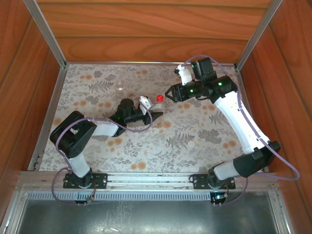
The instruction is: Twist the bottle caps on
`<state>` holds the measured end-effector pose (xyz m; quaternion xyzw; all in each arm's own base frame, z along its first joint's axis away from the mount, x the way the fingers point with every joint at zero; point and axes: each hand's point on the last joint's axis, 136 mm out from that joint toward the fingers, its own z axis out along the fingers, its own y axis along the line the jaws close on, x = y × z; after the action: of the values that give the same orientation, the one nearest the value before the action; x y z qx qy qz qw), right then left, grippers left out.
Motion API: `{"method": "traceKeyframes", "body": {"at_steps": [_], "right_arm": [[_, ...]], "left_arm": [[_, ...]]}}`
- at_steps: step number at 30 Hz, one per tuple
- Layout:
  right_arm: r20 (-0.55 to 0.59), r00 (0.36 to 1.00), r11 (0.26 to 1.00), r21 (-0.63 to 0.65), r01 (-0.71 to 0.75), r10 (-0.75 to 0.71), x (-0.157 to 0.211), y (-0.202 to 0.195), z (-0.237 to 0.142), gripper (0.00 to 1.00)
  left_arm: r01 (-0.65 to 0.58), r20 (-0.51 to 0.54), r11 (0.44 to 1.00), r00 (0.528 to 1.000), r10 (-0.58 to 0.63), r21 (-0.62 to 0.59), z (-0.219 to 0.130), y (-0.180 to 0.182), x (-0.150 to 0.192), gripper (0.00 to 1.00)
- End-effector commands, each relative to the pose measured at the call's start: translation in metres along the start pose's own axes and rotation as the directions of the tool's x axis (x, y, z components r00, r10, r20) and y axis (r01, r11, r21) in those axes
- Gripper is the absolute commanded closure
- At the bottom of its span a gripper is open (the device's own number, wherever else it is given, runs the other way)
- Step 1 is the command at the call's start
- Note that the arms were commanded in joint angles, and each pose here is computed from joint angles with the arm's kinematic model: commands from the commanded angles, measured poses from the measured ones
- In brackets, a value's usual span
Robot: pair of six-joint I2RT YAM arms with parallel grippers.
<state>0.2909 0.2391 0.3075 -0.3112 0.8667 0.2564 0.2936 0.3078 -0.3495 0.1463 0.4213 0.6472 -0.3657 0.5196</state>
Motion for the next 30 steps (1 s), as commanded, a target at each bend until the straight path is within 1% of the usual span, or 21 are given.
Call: {"method": "traceKeyframes", "body": {"at_steps": [1, 3, 5, 7, 9, 13, 16, 19, 22, 26, 30], "right_arm": [[-0.114, 0.933, 0.939, -0.004, 0.344, -0.342, 0.021, 0.012, -0.005, 0.28], [-0.131, 0.871, 0.880, -0.023, 0.474, -0.473, 0.028, 0.021, -0.003, 0.26], [-0.150, 0.807, 0.820, -0.060, 0.569, -0.571, 0.035, 0.027, 0.000, 0.26], [-0.173, 0.759, 0.777, -0.085, 0.624, -0.628, 0.040, 0.030, 0.002, 0.28], [-0.176, 0.738, 0.759, -0.132, 0.638, -0.651, 0.041, 0.037, 0.002, 0.29], [-0.183, 0.720, 0.743, -0.200, 0.639, -0.669, 0.041, 0.048, 0.008, 0.30], [-0.216, 0.705, 0.737, -0.193, 0.648, -0.676, 0.041, 0.043, 0.017, 0.30], [-0.229, 0.704, 0.740, -0.189, 0.645, -0.672, 0.039, 0.042, 0.024, 0.31], [-0.237, 0.712, 0.750, -0.183, 0.636, -0.662, 0.036, 0.040, 0.029, 0.36], [-0.225, 0.721, 0.755, -0.239, 0.611, -0.655, 0.043, 0.048, 0.032, 0.37], [-0.219, 0.739, 0.767, -0.272, 0.581, -0.637, 0.045, 0.053, 0.038, 0.40]], "left_arm": [[0.003, -0.096, 0.999, 0.995, 0.001, 0.044, -0.010, -0.007, 0.025, 0.49], [-0.031, -0.114, 0.998, 0.993, 0.037, 0.051, -0.014, -0.009, 0.029, 0.49], [-0.046, -0.132, 0.997, 0.990, 0.054, 0.056, -0.018, -0.009, 0.031, 0.49], [-0.062, -0.148, 0.995, 0.986, 0.073, 0.078, -0.024, -0.012, 0.031, 0.49], [-0.103, -0.145, 0.991, 0.983, 0.115, 0.090, -0.029, -0.017, 0.026, 0.49], [-0.138, -0.145, 0.985, 0.978, 0.152, 0.105, -0.034, -0.024, 0.021, 0.49], [-0.152, -0.149, 0.983, 0.975, 0.166, 0.107, -0.035, -0.026, 0.020, 0.49], [-0.170, -0.138, 0.978, 0.973, 0.186, 0.121, -0.037, -0.031, 0.016, 0.49], [-0.201, -0.128, 0.971, 0.968, 0.218, 0.131, -0.038, -0.038, 0.013, 0.49], [-0.207, -0.124, 0.969, 0.967, 0.224, 0.136, -0.039, -0.041, 0.009, 0.49], [-0.215, -0.124, 0.967, 0.965, 0.232, 0.137, -0.039, -0.043, 0.008, 0.49]]}}
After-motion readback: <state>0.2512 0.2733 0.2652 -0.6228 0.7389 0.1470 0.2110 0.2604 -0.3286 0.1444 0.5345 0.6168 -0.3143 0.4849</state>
